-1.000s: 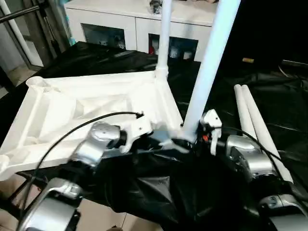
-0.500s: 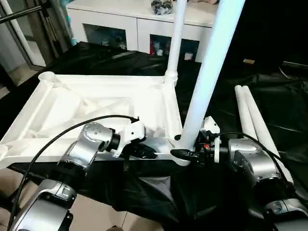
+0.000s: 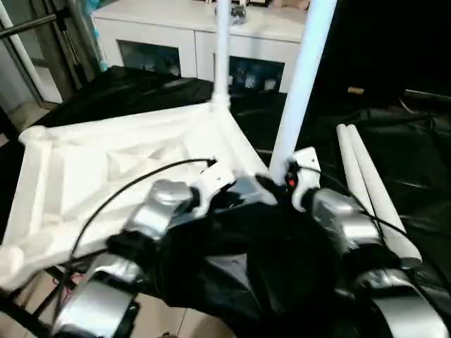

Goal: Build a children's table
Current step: Rotate leg to tighten

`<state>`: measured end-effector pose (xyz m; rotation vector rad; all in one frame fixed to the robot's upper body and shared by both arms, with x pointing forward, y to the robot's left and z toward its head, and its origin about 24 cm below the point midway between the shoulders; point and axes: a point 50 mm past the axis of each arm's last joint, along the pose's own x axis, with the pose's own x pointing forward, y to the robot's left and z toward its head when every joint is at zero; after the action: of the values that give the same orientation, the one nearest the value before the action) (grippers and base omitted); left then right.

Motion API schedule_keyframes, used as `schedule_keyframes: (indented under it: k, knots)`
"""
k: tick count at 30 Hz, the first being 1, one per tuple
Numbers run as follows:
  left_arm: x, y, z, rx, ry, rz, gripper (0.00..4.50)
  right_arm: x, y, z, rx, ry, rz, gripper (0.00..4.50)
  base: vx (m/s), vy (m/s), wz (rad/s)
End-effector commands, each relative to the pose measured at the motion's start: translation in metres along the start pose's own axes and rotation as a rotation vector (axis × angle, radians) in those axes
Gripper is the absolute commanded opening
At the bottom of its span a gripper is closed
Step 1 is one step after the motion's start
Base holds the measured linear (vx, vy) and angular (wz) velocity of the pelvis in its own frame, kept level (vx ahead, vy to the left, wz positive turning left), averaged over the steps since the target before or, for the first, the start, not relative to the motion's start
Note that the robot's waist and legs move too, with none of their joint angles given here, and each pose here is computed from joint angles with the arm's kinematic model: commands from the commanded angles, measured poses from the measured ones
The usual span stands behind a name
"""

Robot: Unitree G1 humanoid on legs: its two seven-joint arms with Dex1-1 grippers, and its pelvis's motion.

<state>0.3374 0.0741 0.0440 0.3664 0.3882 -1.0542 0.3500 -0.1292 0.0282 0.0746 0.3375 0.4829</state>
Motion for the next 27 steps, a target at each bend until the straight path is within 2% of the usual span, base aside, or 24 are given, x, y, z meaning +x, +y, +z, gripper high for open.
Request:
schedule_keyframes:
  k: [1, 2, 3, 5, 9, 13, 14, 16, 19, 24, 25, 27]
  knots:
    - [0.015, -0.013, 0.021, 0.005, -0.086, -0.025, 0.00, 0.007, 0.028, -0.037, 0.069, 0.143, 0.085, 3.09, 0.000, 0.000, 0.00]
    - [0.015, -0.013, 0.022, 0.005, -0.087, -0.026, 0.00, 0.007, 0.028, -0.037, 0.070, 0.142, 0.088, 3.09, 0.000, 0.000, 0.00]
    - [0.015, -0.014, 0.022, 0.008, -0.087, -0.031, 0.00, 0.007, 0.030, -0.036, 0.081, 0.136, 0.104, 3.44, 0.000, 0.000, 0.00]
    - [0.014, -0.015, 0.019, 0.016, -0.083, -0.050, 0.00, 0.008, 0.033, -0.032, 0.080, 0.110, 0.154, 3.52, 0.000, 0.000, 0.00]
    - [0.008, -0.014, 0.014, 0.033, -0.075, -0.088, 0.00, 0.003, 0.034, -0.022, -0.005, 0.057, 0.281, 3.52, 0.000, 0.000, 0.00]
    - [0.000, -0.013, 0.009, 0.059, -0.077, -0.148, 0.00, -0.010, 0.034, -0.016, -0.093, 0.021, 0.463, 3.52, 0.000, 0.000, 0.00]
    - [0.000, -0.013, 0.009, 0.059, -0.077, -0.148, 0.00, -0.010, 0.034, -0.016, -0.093, 0.021, 0.463, 3.52, 0.000, 0.000, 0.00]
    - [-0.008, -0.012, 0.006, 0.071, -0.074, -0.199, 0.00, -0.022, 0.031, -0.013, -0.121, 0.028, 0.605, 3.52, 0.000, 0.000, 0.00]
    - [-0.015, -0.011, 0.002, 0.085, -0.069, -0.257, 0.00, -0.031, 0.027, -0.012, -0.144, 0.055, 0.692, 3.52, 0.000, 0.000, 0.00]
    - [-0.026, -0.008, -0.005, 0.111, -0.041, -0.322, 0.00, -0.044, 0.023, -0.018, -0.185, 0.125, 0.798, 3.52, 0.000, 0.000, 0.00]
    - [-0.028, -0.008, -0.006, 0.115, -0.037, -0.326, 0.00, -0.044, 0.023, -0.019, -0.191, 0.132, 0.807, 3.29, 0.000, 0.000, 0.00]
    - [-0.031, -0.006, -0.008, 0.123, -0.031, -0.342, 0.00, -0.046, 0.023, -0.020, -0.200, 0.143, 0.821, 3.22, 0.000, 0.000, 0.00]
